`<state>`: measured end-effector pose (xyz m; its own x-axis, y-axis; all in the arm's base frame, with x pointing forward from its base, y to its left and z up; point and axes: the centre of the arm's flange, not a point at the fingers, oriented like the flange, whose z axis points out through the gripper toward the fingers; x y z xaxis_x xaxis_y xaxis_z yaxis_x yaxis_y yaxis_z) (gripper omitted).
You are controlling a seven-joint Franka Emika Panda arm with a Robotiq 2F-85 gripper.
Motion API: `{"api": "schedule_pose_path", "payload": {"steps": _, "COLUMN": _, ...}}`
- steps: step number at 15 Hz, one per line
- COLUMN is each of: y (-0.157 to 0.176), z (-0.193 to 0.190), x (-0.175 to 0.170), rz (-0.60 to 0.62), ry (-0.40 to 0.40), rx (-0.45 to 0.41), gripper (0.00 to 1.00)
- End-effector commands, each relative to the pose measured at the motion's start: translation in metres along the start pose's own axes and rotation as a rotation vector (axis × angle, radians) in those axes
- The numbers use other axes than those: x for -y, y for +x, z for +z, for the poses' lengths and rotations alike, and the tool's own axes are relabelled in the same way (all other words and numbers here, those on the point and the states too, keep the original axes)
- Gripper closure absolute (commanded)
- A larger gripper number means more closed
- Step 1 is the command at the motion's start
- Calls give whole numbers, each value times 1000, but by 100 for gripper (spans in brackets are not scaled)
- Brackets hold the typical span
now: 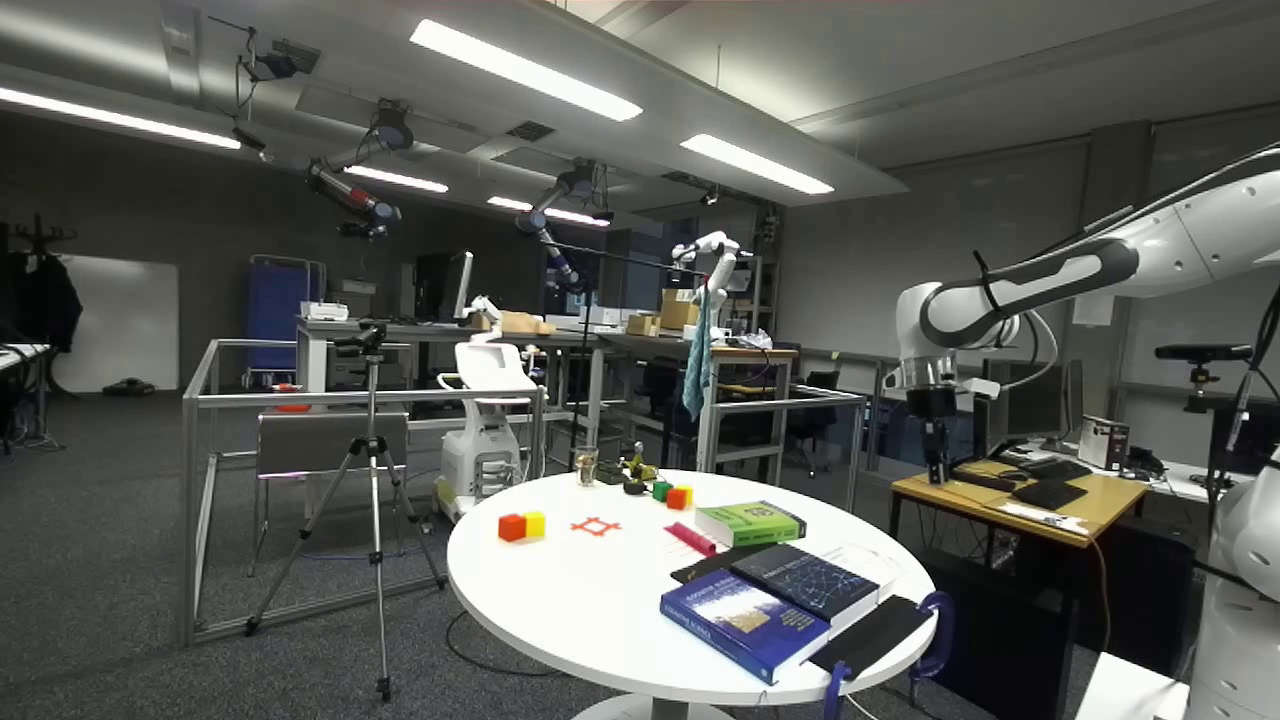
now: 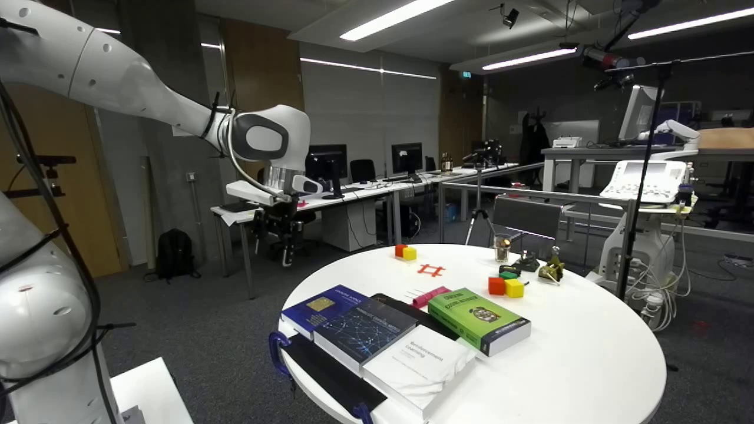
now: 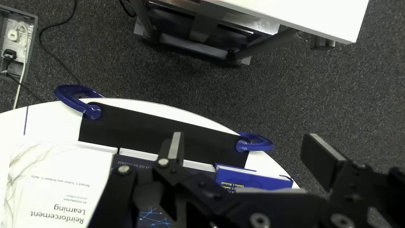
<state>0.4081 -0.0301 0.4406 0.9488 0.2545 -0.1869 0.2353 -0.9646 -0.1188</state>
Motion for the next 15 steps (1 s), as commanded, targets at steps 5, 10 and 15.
{"api": "schedule_pose_path", "payload": {"steps": 5, "y": 0, "z": 0, "x": 0, "rz": 0, "ry": 0, "rx": 0, "gripper": 0}}
{"api": "schedule_pose_path", "payload": {"steps": 10, "y": 8, "z": 6, "x": 6, "rz": 56, "ry": -75, "rx": -35, "gripper": 0}}
{"api": "schedule_pose_path", "payload": {"steps": 15, "y": 34, "z": 19, "x": 15, "rz": 148, "ry": -207, "rx": -157, "gripper": 0}}
